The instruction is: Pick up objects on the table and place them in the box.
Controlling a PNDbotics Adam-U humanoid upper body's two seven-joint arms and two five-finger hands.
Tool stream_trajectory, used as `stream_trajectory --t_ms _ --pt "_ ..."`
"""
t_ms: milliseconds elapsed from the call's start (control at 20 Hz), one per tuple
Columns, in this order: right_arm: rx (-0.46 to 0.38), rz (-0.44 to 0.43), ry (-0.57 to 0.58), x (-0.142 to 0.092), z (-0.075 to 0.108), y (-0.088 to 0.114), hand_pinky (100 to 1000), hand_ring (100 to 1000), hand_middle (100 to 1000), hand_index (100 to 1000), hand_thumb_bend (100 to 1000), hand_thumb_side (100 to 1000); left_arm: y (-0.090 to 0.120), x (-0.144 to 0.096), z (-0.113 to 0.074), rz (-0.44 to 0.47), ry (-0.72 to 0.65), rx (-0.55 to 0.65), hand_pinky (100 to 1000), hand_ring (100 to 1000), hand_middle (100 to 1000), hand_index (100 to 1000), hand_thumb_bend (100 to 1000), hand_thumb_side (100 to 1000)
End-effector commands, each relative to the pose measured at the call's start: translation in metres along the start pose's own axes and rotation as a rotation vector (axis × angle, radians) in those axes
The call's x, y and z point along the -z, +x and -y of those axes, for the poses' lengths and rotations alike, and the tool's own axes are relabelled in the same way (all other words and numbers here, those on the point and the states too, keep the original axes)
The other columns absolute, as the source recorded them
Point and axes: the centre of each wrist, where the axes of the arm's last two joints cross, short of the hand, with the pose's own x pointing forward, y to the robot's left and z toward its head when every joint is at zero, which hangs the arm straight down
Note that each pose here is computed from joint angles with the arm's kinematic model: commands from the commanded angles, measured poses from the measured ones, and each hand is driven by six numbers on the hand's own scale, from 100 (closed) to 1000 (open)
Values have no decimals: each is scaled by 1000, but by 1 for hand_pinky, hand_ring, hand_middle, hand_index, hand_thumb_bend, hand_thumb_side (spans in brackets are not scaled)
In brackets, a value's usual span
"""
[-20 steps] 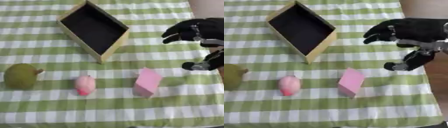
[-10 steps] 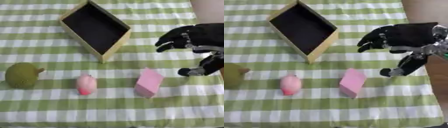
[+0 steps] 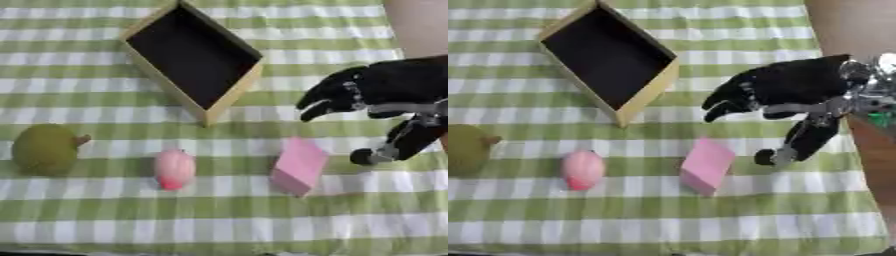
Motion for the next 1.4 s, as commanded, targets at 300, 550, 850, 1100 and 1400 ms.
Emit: stream_trajectory --t_ms 300,550,850,1100,1400 --pt "19 34 68 6 6 6 946 954 928 933 428 106 7 5 -1 28 -3 -11 809 775 772 834 643 779" --pt "41 47 74 13 7 8 945 952 926 933 406 126 7 4 0 23 -4 -17 809 774 772 833 641 780" --pt "30 26 -5 15 17 9 944 950 923 929 273 175 6 3 0 18 -1 -20 808 774 771 832 630 772" --pt "2 16 -25 17 18 10 943 949 922 929 397 142 7 3 1 18 -4 -24 808 774 771 831 635 781" --pt "25 30 36 25 14 14 943 950 923 929 389 153 6 3 1 17 -2 -28 808 774 771 831 631 781"
